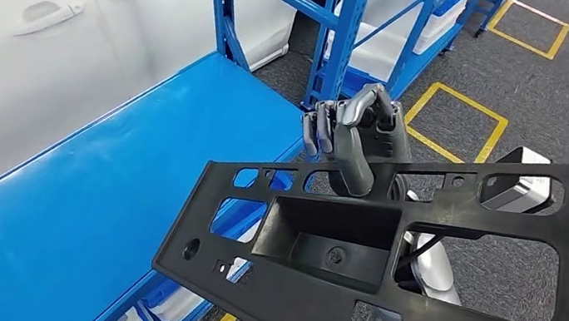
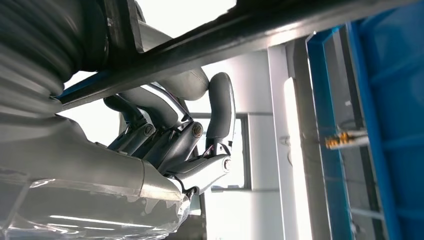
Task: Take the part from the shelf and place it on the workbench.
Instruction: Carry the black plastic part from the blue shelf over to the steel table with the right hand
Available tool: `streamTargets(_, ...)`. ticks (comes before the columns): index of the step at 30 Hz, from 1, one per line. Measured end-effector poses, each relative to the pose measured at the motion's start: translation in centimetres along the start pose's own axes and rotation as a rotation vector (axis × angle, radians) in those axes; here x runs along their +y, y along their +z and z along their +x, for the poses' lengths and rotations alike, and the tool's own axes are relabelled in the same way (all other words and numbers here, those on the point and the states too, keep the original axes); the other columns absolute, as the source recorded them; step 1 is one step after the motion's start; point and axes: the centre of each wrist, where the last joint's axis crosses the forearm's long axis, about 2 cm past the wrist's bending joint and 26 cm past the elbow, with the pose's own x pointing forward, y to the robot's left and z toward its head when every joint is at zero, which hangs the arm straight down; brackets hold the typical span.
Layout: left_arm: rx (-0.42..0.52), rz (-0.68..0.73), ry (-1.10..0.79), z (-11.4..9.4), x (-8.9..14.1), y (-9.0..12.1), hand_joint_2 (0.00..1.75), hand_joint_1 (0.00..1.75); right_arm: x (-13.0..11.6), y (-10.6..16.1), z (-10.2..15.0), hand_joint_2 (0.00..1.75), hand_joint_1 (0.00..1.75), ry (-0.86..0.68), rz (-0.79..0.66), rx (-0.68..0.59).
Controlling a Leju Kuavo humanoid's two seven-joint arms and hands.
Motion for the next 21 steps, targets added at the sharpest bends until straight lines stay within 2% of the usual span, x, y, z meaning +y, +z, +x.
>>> streamTargets(7, -0.015, 0.001, -0.003, 1.2, 0.2, -0.3, 1.75, 0.00, 0.2, 1.0, -0.3, 1.75, 1.75, 0.003, -0.012, 0.007)
streamTargets(21, 0.006, 0.007, -0.003, 0.7, 0.2, -0.2, 1.75, 0.00, 0.0, 1.3, -0.4, 1.75, 1.75, 0.011, -0.018, 0.000)
